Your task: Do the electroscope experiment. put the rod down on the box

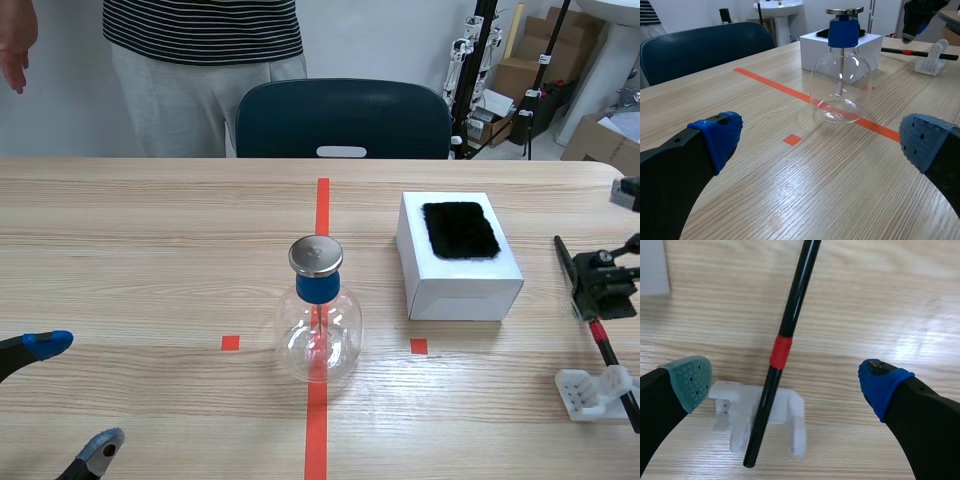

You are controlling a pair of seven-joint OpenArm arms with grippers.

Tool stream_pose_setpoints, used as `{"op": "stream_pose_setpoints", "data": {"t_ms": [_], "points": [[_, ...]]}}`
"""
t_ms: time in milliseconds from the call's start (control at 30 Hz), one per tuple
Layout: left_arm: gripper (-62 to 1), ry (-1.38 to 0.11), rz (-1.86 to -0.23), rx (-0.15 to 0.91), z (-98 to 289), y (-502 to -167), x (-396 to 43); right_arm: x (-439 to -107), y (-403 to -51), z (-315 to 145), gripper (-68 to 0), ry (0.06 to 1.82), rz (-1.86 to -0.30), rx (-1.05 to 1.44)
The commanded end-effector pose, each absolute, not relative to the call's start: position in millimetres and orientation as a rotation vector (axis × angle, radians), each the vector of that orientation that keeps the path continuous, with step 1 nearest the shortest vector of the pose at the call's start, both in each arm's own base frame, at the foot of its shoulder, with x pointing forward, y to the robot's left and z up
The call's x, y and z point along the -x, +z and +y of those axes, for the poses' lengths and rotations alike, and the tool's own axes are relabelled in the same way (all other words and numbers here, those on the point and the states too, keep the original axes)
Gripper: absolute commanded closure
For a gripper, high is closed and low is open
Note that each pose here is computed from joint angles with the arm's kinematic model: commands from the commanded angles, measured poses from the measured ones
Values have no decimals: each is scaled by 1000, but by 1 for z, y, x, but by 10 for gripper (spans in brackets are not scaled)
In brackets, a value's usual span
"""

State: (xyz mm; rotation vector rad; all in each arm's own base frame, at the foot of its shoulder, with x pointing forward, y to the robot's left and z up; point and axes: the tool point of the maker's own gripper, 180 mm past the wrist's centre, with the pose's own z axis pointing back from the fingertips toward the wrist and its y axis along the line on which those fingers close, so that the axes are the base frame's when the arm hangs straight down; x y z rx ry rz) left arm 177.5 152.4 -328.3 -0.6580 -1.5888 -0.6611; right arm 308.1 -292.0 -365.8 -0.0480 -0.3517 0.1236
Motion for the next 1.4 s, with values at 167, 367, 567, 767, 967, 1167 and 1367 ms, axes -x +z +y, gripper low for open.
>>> {"op": "stream_pose_setpoints", "data": {"t_ms": [167,367,567,767,967,1167,1367], "points": [[-623,-650,-1655,669,155,-315,-180,-331,-310,-277,-598,230,-557,62],[-623,-650,-1655,669,155,-315,-180,-334,-278,-240,-598,288,-870,-28],[-623,-650,-1655,669,155,-315,-180,-324,-257,-207,-598,285,-1171,-156],[-623,-650,-1655,669,155,-315,-180,-309,-232,-196,-598,222,-1438,-252],[-623,-650,-1655,669,155,-315,-180,-294,-230,-189,-598,240,-1497,-285],[-623,-650,-1655,669,155,-315,-180,-294,-233,-189,-598,241,-1484,-282],[-623,-650,-1655,669,155,-315,-180,-294,-233,-189,-598,241,-1484,-282]]}}
